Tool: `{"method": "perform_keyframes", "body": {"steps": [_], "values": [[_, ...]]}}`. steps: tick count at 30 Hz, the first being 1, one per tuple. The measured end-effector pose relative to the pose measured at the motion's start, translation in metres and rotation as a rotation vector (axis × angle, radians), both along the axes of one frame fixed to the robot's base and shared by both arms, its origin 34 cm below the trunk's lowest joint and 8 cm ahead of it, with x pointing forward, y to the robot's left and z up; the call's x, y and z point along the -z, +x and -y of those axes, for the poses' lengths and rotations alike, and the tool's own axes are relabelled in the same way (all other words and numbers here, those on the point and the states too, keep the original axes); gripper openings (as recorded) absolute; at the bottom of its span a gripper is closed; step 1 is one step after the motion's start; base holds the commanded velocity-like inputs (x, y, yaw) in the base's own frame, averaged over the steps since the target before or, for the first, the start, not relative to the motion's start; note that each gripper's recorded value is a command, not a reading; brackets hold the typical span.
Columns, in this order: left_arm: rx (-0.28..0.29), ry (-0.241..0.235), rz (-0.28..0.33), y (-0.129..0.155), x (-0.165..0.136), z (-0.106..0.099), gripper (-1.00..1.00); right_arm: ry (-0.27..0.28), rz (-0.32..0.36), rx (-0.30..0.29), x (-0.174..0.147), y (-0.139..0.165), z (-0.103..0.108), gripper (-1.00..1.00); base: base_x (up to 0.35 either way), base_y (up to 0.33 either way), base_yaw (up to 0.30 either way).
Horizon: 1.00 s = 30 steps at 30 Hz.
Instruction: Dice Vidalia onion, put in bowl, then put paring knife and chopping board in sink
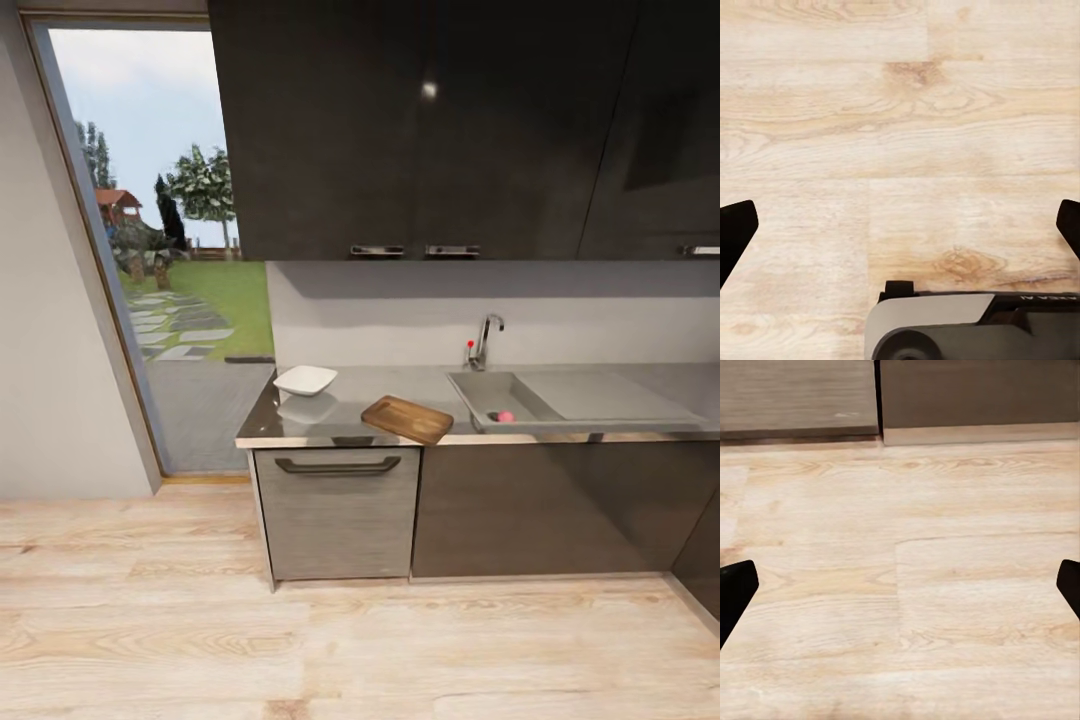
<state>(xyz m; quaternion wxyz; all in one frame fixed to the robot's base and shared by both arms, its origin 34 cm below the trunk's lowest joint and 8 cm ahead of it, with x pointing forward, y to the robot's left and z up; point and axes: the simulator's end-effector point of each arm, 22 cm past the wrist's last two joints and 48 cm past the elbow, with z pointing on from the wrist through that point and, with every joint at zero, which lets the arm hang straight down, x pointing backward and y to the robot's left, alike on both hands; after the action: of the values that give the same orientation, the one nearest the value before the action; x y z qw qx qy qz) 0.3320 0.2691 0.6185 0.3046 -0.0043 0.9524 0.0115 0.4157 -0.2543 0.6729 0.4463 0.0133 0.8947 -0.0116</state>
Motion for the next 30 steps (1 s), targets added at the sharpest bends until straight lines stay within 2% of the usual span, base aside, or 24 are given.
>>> {"method": "perform_keyframes", "body": {"steps": [30], "values": [[0.0,0.0,-0.002,-0.01,-0.029,0.0,1.0,0.0,-0.002,0.001,-0.029,-0.009,0.0,1.0,0.0,0.0,0.0]]}}
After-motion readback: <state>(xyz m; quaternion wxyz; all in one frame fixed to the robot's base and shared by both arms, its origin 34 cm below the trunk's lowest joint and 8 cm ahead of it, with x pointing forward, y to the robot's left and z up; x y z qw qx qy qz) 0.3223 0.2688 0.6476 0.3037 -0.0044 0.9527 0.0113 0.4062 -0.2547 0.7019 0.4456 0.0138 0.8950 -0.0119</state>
